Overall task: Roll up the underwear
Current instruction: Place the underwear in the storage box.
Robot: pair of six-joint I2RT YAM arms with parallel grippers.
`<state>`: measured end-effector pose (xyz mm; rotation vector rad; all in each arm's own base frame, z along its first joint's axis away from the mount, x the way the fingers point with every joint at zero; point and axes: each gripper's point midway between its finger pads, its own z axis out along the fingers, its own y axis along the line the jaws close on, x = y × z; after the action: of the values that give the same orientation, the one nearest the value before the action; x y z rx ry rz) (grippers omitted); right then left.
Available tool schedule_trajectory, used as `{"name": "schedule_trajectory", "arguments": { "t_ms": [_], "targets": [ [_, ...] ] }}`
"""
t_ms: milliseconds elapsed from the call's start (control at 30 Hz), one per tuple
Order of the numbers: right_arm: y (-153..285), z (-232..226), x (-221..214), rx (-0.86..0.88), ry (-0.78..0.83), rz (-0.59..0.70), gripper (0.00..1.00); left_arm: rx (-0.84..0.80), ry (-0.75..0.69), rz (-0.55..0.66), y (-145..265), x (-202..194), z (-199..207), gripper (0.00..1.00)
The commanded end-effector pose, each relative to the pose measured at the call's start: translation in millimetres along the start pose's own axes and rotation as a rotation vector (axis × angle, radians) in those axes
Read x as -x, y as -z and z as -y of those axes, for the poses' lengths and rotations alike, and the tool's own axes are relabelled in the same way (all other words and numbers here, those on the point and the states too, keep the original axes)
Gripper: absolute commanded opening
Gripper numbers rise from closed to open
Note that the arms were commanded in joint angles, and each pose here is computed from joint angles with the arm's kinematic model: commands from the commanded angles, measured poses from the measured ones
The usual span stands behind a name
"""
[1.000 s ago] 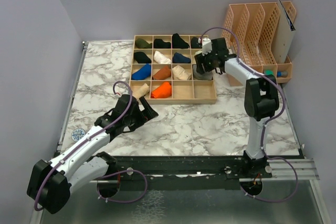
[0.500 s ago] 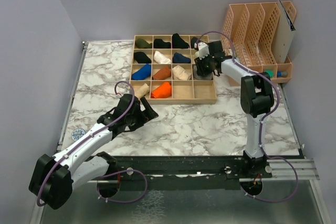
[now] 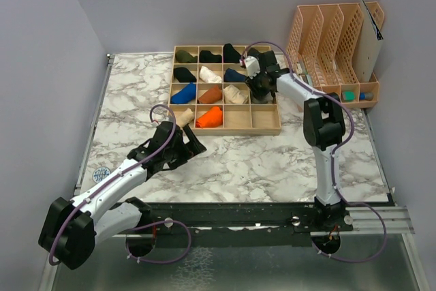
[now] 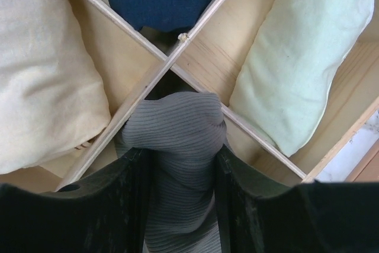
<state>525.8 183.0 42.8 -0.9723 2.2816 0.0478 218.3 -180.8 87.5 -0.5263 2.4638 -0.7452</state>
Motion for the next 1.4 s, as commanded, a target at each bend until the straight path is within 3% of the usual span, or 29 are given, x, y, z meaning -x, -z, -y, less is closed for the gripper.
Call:
{"name": "schedule_trajectory", "arguments": {
  "t_ms": [0, 267, 567, 800, 1100, 1367],
  "targets": [
    [-27, -30, -66, 0.061, -0.014, -0.184, 0.48, -0.029, -0.009, -0.009, 0, 0, 5, 0.98],
    [-2, -16, -28, -0.001, -0.065, -0.052, 0.68, -0.037, -0.014, 0.006, 6, 2, 6, 0.98],
    [53, 6, 23, -0.047, -0.072, 0.085, 0.75, -0.046, -0.015, 0.009, 9, 5, 11, 0.98],
    [67, 10, 9, -0.058, -0.151, 0.082, 0.76, -0.051, -0.019, 0.018, 12, 5, 10, 0.98],
    [55, -14, -34, 0.005, -0.255, 0.055, 0.68, -0.087, -0.074, 0.045, 24, 11, 18, 0.99],
    [47, -13, -25, 0.06, -0.28, 0.068, 0.62, -0.064, -0.073, 0.095, 36, 20, 16, 0.99]
  ]
}}
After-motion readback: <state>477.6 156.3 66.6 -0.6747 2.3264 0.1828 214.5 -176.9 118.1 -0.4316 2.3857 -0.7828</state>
